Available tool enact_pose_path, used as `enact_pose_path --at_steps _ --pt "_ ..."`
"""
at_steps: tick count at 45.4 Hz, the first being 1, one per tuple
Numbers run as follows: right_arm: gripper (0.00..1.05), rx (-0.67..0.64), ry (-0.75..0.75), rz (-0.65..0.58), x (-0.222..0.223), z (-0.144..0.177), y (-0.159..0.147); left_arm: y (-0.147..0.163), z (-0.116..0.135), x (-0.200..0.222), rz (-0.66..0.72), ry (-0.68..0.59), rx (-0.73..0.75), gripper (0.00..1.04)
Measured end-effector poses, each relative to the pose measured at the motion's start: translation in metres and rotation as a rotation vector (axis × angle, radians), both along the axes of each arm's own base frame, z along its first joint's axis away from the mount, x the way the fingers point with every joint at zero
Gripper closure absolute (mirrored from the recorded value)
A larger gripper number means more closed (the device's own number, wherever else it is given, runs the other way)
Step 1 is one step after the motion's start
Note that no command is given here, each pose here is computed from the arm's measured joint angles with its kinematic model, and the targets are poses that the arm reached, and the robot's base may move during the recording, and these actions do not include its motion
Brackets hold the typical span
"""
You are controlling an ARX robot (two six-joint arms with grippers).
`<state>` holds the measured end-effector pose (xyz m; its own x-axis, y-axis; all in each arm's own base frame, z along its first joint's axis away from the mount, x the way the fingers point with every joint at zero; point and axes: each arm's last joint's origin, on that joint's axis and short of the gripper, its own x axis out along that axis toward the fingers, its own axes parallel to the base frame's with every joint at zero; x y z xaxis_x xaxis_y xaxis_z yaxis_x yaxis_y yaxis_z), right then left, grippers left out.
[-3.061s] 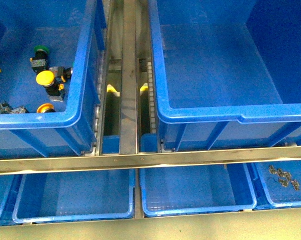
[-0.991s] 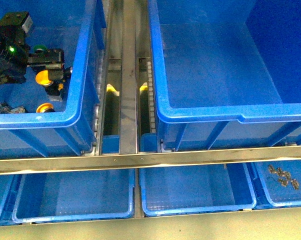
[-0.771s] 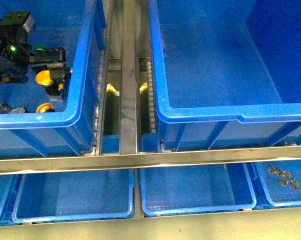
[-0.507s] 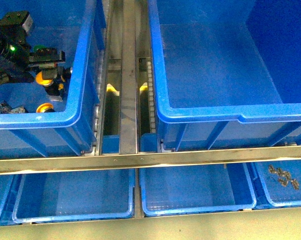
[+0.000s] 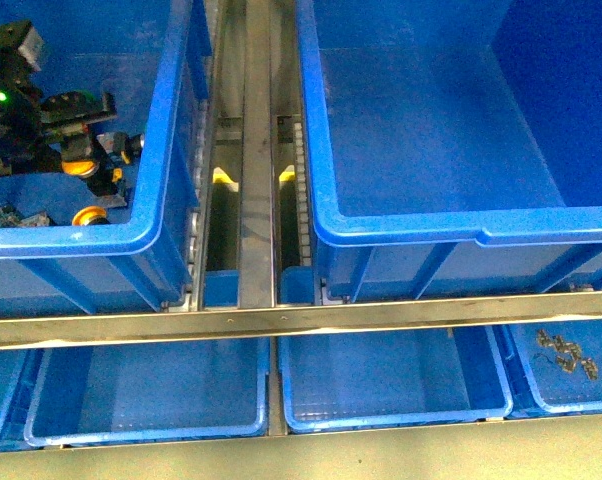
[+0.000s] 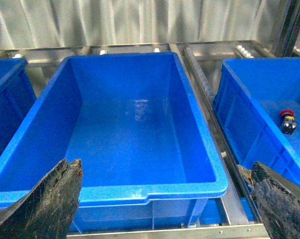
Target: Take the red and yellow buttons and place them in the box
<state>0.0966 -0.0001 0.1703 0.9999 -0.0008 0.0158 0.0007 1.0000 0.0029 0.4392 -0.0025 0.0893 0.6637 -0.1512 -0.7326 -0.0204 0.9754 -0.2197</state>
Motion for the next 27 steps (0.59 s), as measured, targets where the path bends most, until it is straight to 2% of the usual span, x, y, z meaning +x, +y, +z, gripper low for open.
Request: enact_pose_path --at_steps 4,10,14,20,27 --pt "0.06 0.0 0.0 0.0 0.0 0.0 0.0 0.012 0.026 -0.015 0.041 -0.046 -0.083 0.69" --pt "0.06 0.0 0.0 0.0 0.0 0.0 0.0 0.04 0.081 -0.051 0.097 -0.15 -0.211 0.69" --pt "0.06 0.0 0.0 0.0 0.0 0.0 0.0 0.054 0.095 -0.069 0.139 -0.168 -0.27 0.69" --pt "0.06 0.0 0.0 0.0 0.0 0.0 0.0 0.075 0.116 -0.111 0.21 -0.137 -0.451 0.69" --pt "0.06 0.0 0.0 0.0 0.0 0.0 0.0 0.069 0.142 -0.134 0.218 -0.163 -0.552 0.69"
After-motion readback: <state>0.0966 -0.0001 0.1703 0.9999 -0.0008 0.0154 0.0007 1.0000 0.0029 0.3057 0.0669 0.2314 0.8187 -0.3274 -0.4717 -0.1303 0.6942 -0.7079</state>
